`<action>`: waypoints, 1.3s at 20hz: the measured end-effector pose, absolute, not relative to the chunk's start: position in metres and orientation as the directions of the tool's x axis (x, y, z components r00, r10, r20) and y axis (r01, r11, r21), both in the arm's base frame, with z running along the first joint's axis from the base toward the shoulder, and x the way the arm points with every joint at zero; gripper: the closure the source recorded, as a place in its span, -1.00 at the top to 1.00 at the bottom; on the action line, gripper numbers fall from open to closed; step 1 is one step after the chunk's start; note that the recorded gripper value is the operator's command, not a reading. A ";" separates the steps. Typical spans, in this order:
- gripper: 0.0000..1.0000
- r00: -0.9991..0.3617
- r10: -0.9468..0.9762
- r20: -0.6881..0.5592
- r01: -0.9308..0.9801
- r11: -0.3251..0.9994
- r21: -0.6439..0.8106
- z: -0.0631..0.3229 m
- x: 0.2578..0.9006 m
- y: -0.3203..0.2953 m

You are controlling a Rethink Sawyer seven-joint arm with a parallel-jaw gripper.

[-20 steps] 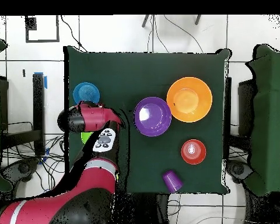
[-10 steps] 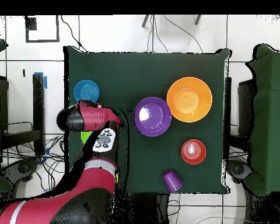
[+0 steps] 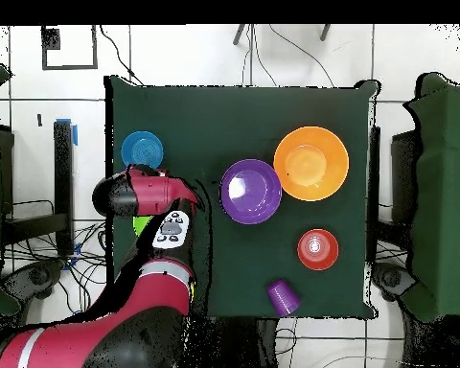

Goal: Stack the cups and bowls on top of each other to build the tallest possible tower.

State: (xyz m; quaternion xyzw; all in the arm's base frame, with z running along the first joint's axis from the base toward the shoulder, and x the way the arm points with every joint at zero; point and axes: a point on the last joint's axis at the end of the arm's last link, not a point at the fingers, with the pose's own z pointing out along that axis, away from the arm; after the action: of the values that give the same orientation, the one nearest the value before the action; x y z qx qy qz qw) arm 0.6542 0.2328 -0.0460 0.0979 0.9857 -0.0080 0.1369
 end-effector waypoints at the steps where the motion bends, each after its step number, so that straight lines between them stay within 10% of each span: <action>1: 1.00 -0.943 0.191 -0.273 0.195 0.981 0.012 -0.046 0.654 0.233; 8: 1.00 -0.936 0.194 -0.295 0.197 0.980 0.020 -0.058 0.654 0.232; 9: -1.00 -0.934 0.194 -0.300 0.196 0.980 0.022 -0.062 0.654 0.232; 26: -1.00 -0.915 0.199 -0.351 0.197 0.979 0.043 -0.051 0.674 0.236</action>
State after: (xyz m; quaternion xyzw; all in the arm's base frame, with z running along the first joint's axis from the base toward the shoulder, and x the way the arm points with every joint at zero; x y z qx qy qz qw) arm 0.6738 0.2357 -0.0505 0.1012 0.9785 0.0032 0.1795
